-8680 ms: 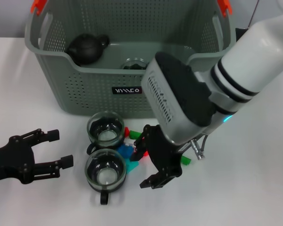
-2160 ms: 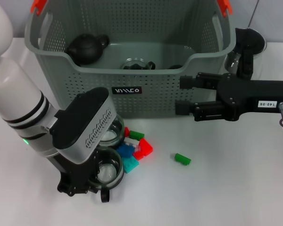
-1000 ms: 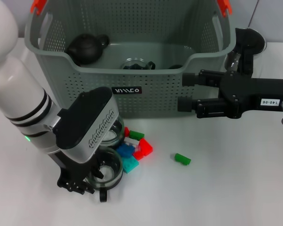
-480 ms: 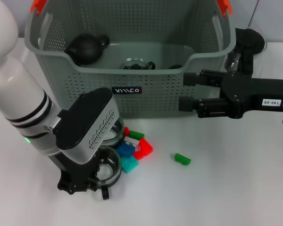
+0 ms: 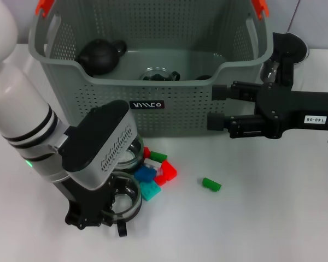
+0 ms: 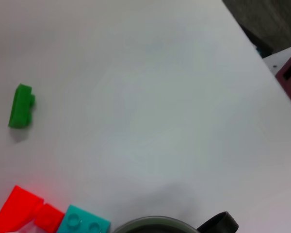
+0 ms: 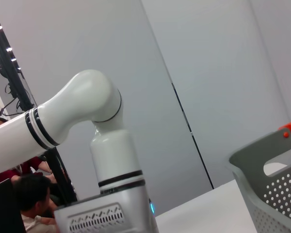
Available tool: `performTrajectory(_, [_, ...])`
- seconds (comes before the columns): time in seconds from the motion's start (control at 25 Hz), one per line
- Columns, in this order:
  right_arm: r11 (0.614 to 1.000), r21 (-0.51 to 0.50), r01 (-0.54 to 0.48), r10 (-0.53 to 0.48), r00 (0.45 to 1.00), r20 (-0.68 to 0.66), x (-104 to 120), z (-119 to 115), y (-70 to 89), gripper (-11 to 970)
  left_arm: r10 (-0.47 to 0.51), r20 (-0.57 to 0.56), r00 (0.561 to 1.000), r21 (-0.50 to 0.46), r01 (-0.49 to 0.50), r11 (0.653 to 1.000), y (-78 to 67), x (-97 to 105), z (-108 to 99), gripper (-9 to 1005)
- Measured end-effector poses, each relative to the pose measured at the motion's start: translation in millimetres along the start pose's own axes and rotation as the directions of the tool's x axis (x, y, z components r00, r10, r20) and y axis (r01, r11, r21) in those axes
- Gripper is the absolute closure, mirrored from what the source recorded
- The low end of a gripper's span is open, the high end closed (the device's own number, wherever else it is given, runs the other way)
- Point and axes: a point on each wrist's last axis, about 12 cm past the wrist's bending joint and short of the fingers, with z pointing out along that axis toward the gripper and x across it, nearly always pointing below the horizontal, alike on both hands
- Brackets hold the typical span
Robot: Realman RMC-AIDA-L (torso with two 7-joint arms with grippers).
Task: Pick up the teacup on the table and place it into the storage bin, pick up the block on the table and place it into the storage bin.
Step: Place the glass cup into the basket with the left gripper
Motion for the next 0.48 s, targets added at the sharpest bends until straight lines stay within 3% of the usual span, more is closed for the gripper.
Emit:
performTrajectory(0.2, [1.0,-0.015,0.003,-0.003,1.0,-0.01,1,-1,1.7,12,-0.019,0.052,0.998,0.016,0.018,1.0,-5.4,-4,-12,946])
performTrajectory(0.48, [0.998,-0.044,0.044,-0.046,0.997,-0.054,7,-11,5.8,12,-0.125,0.203,0.971,0.026,0.122,0.992,-15.7,1,-32,946])
